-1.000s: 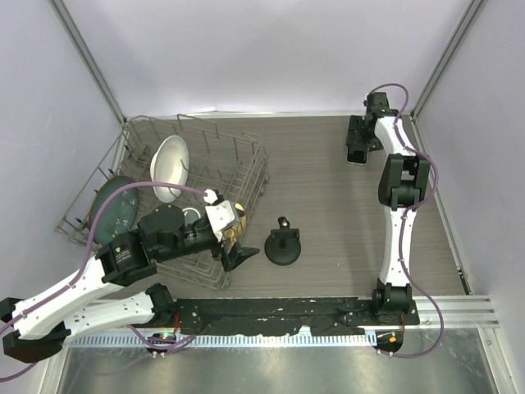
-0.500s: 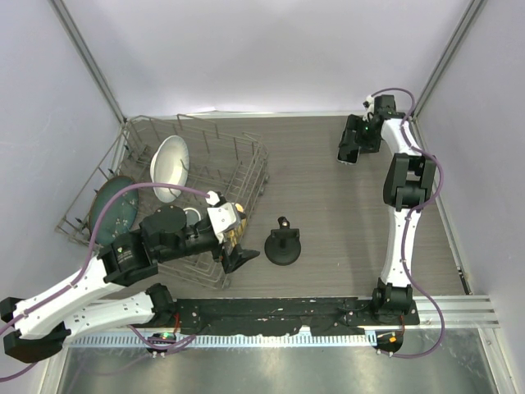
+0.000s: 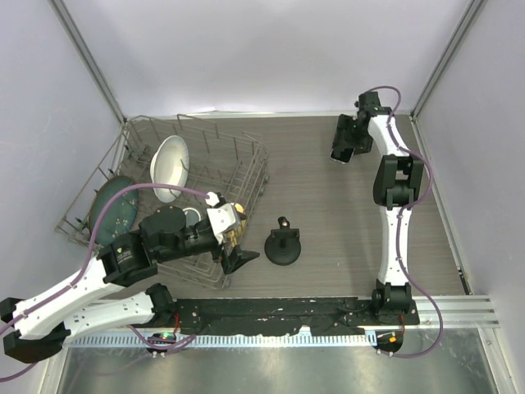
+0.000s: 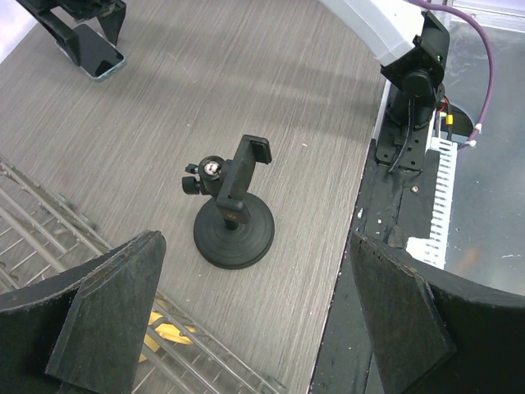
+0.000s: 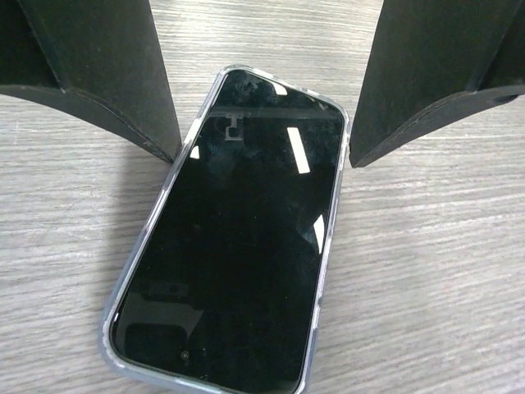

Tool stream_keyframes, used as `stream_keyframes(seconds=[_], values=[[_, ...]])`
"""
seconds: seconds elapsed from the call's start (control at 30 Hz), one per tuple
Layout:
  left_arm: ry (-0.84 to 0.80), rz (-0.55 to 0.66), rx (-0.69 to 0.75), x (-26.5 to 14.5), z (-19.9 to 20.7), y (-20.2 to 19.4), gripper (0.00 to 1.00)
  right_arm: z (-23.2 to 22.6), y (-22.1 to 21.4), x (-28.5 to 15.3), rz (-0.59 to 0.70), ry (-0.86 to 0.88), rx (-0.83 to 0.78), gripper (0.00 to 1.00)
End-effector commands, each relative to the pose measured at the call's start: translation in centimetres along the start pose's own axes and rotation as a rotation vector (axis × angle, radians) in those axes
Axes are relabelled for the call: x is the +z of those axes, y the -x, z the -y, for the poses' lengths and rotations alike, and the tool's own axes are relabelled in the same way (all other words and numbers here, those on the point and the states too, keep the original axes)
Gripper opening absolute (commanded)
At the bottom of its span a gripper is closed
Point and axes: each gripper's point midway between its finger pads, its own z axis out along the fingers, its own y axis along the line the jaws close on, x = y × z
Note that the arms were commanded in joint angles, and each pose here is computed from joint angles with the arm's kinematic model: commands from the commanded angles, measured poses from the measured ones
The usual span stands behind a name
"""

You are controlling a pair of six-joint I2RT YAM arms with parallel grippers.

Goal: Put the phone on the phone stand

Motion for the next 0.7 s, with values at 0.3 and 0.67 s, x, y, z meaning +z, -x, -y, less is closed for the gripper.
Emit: stream_keyframes(seconds=[0.3,0.67], values=[[-0.022,0.042,-0.008,0.2,0.4,0.8,1.00,-2.2,4.1,-5.1,0.158,-0.133,0.166,0.89],[-0.009,0.043,-0.005,0.1,0.2,0.7,1.00,-8.4,8.5,-8.5,0.428,-0.085,-0.076,0.86]])
